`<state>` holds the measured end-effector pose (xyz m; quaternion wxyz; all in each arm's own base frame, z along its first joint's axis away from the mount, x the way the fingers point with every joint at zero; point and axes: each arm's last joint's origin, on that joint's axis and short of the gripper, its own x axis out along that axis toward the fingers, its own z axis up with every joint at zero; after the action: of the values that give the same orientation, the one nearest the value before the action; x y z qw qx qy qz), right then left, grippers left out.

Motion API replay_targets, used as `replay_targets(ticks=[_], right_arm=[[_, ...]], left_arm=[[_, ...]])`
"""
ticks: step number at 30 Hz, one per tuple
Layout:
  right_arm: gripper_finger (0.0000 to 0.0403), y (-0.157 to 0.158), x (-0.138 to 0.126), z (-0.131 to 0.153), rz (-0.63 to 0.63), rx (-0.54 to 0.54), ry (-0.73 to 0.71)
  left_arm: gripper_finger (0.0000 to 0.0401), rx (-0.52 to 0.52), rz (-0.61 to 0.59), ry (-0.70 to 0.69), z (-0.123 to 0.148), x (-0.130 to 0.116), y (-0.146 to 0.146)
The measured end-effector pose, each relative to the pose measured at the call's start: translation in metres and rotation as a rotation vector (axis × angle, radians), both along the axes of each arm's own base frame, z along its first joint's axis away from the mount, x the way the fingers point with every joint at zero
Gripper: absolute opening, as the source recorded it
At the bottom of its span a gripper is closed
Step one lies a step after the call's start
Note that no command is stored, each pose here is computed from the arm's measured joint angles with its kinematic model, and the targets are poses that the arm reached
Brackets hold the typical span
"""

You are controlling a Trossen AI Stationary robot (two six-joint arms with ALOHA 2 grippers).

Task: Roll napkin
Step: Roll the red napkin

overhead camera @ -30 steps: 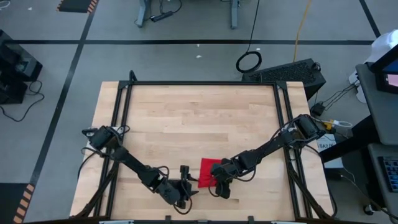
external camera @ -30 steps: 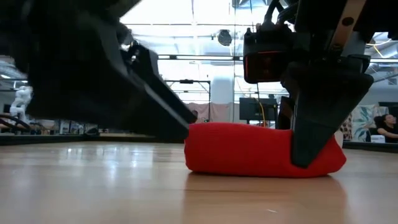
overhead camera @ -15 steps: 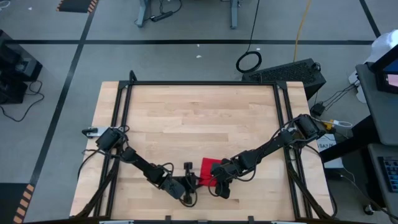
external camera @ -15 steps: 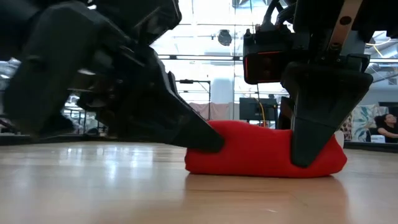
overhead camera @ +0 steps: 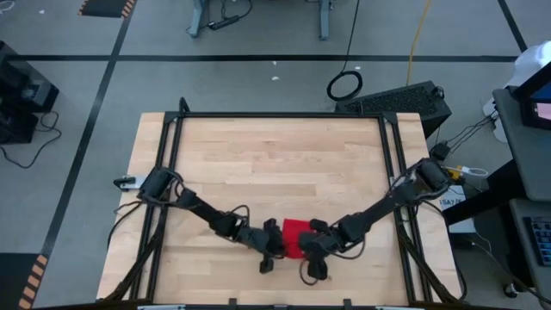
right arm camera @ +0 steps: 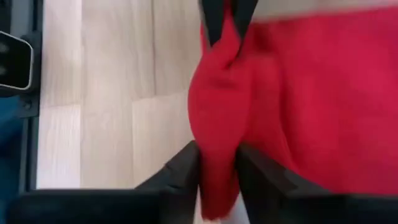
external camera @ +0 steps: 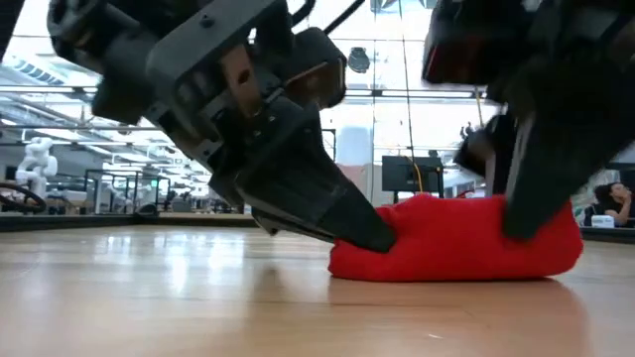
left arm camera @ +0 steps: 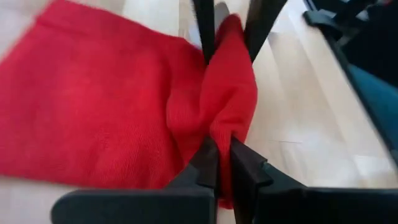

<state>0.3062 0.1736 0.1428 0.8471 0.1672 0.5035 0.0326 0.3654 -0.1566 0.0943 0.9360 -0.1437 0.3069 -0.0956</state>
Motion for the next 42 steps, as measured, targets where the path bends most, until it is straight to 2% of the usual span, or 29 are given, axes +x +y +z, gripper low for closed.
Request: replay_targets(ticks=[4, 8, 10, 13, 19, 26, 34, 42], right_arm=[[0.0135, 0.013, -0.02, 0.025, -0.002, -0.166, -0.112], [0.0166, 0.043, -0.043, 0.035, 0.014, -0.321, -0.274], [0.018, 0.058, -0.05, 0.029, 0.035, -0.396, -0.338], [0.0201, 0.075, -0.056, 0.005, 0.096, -0.518, -0.362], [0.0223, 0.086, -0.053, -0.033, 0.14, -0.702, -0.405], [0.0218, 0.077, -0.045, -0.042, 0.076, -0.742, -0.398], [0.0212, 0.077, -0.042, -0.041, 0.109, -0.766, -0.409], [0.0212, 0.067, -0.033, -0.041, 0.069, -0.779, -0.395]], left_arm=[[0.0017, -0.147, -0.005, 0.059, 0.0, 0.005, 0.013], [0.0016, -0.262, -0.013, 0.109, 0.001, 0.009, 0.025], [0.0016, -0.289, -0.016, 0.122, 0.001, 0.011, 0.029], [0.0016, -0.301, -0.018, 0.138, 0.001, 0.012, 0.034], [0.0015, -0.35, -0.006, 0.18, 0.0, 0.012, 0.039], [0.0015, -0.375, 0.015, 0.207, -0.002, 0.012, 0.041], [0.0015, -0.368, 0.01, 0.222, -0.003, 0.011, 0.041], [0.0019, -0.369, -0.007, 0.23, -0.004, 0.01, 0.04]])
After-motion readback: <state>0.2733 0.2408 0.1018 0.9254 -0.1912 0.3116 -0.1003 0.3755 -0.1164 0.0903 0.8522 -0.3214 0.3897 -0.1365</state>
